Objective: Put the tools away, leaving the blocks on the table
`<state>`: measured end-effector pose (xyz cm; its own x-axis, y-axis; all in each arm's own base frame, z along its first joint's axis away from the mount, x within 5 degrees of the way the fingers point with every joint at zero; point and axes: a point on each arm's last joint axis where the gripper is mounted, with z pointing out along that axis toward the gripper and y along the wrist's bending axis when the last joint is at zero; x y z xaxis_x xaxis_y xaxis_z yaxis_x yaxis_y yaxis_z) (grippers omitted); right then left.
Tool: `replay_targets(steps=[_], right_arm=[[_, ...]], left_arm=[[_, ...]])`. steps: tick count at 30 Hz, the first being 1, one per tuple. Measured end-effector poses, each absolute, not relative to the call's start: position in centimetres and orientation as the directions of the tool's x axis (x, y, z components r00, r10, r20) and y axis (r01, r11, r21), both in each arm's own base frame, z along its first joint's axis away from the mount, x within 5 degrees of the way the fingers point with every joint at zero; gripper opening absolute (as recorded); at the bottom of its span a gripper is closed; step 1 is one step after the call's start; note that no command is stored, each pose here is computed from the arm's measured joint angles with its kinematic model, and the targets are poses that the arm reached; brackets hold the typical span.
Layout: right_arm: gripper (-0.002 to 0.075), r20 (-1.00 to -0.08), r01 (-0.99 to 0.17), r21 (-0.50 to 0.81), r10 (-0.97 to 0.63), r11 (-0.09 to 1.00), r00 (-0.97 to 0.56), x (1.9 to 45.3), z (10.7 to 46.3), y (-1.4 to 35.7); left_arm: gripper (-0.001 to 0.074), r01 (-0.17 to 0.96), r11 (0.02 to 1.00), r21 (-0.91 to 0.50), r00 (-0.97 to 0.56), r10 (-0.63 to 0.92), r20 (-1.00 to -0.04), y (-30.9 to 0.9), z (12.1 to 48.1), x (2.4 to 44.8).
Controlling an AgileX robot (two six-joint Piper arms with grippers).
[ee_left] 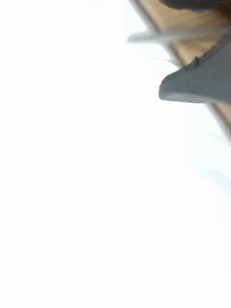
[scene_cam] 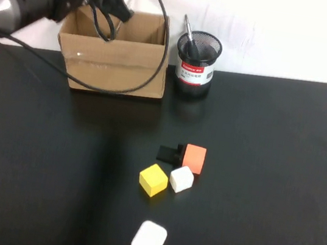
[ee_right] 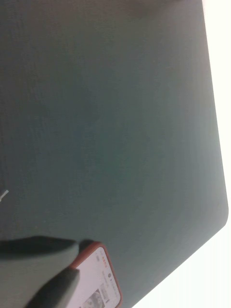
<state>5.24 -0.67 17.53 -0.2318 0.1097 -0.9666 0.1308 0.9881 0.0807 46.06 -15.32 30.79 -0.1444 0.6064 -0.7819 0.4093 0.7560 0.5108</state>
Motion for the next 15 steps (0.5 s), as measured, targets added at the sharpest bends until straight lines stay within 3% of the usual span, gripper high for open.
replay_targets(steps=[3,5,8,15], right_arm=[[-0.0007,-0.967,0.131,0.081,0.110,0.988,-0.232,5.2,17.5,-0.7],[-0.0007,-0.967,0.131,0.081,0.110,0.988,-0.232,5.2,17.5,-0.7],[-0.0007,-0.967,0.131,0.081,0.110,0.988,-0.232,5.2,17.5,-0.7],[-0.0007,-0.967,0.131,0.081,0.110,0.988,-0.232,5.2,17.5,-0.7]], left_arm=[[0.0238,0.390,0.785,0.482,-0.186,0.580,-0.793,-14.6,33.1,44.7],[0.0134,0.373,0.803,0.465,-0.221,0.563,-0.796,-13.9,35.1,43.4],[0.0041,0.349,0.823,0.448,-0.272,0.546,-0.792,-12.7,38.3,40.8],[0.0002,0.381,0.841,0.384,-0.359,0.517,-0.777,-10.2,44.6,33.1]])
